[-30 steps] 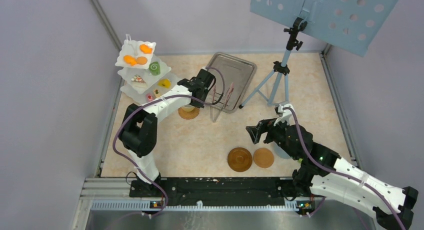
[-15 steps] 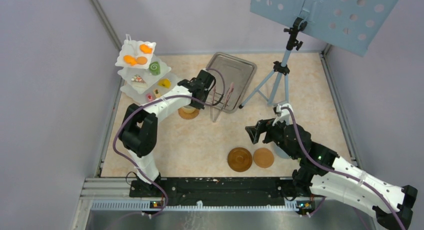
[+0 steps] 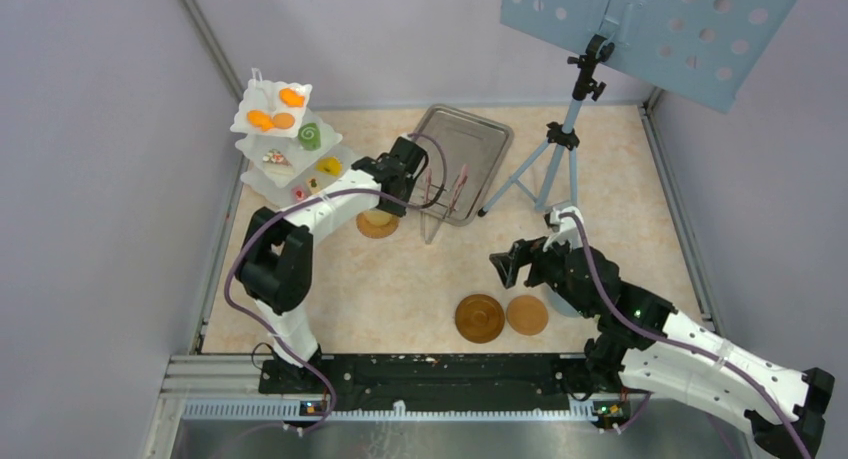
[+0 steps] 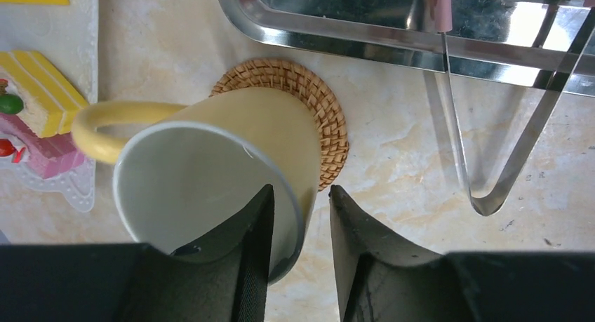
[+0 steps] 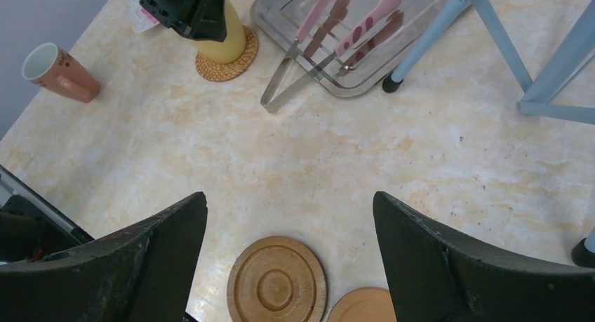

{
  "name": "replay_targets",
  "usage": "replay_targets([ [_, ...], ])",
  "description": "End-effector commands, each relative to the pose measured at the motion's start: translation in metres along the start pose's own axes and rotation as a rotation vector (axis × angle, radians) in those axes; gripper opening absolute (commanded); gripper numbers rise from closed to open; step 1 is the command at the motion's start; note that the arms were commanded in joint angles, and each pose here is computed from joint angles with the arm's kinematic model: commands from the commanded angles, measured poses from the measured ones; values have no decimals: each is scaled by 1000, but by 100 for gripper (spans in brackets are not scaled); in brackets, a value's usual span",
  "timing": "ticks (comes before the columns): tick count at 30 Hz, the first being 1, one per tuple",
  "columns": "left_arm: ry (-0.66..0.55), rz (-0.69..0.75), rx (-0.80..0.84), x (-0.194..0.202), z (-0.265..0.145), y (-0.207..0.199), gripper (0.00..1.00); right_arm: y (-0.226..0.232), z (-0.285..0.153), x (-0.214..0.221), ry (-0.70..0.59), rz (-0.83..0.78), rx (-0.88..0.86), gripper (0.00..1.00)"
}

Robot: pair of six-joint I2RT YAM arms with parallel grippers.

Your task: Serve the afternoon tea

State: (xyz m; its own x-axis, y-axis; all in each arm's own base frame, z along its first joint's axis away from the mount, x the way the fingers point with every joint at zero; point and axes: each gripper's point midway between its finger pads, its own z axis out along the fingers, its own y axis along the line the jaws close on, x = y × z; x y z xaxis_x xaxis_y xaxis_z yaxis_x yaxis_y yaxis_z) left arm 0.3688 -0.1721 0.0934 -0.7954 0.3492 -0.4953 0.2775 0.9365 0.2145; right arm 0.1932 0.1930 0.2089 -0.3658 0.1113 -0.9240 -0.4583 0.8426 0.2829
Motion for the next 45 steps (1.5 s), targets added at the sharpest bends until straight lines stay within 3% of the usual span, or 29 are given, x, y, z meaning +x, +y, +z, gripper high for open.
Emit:
replay_targets([
  [1, -106, -43, 12, -26, -27, 6, 43, 8, -3, -19, -17, 27, -10, 87],
  [6, -158, -60, 19, -33, -47, 12, 53, 5, -2, -12, 50, 34, 30, 87],
  [11, -242, -76, 34, -39, -75, 20, 68, -2, -3, 16, 202, 34, 92, 87],
  [18, -403, -91, 89, -46, -119, 28, 81, 17, 9, 92, 466, 88, 38, 81],
  [26, -539, -77, 165, -53, -157, 28, 88, 52, 11, 174, 666, 34, 47, 72],
  [31, -579, -77, 189, -54, -169, 28, 89, 60, 32, 198, 668, -3, 67, 71],
  [37, -651, -101, 174, -55, -184, 36, 89, 92, 65, 203, 593, 54, -39, 65],
  [45, -714, -236, 213, -24, -212, 46, 95, 174, 138, 177, 461, 13, -223, 64],
])
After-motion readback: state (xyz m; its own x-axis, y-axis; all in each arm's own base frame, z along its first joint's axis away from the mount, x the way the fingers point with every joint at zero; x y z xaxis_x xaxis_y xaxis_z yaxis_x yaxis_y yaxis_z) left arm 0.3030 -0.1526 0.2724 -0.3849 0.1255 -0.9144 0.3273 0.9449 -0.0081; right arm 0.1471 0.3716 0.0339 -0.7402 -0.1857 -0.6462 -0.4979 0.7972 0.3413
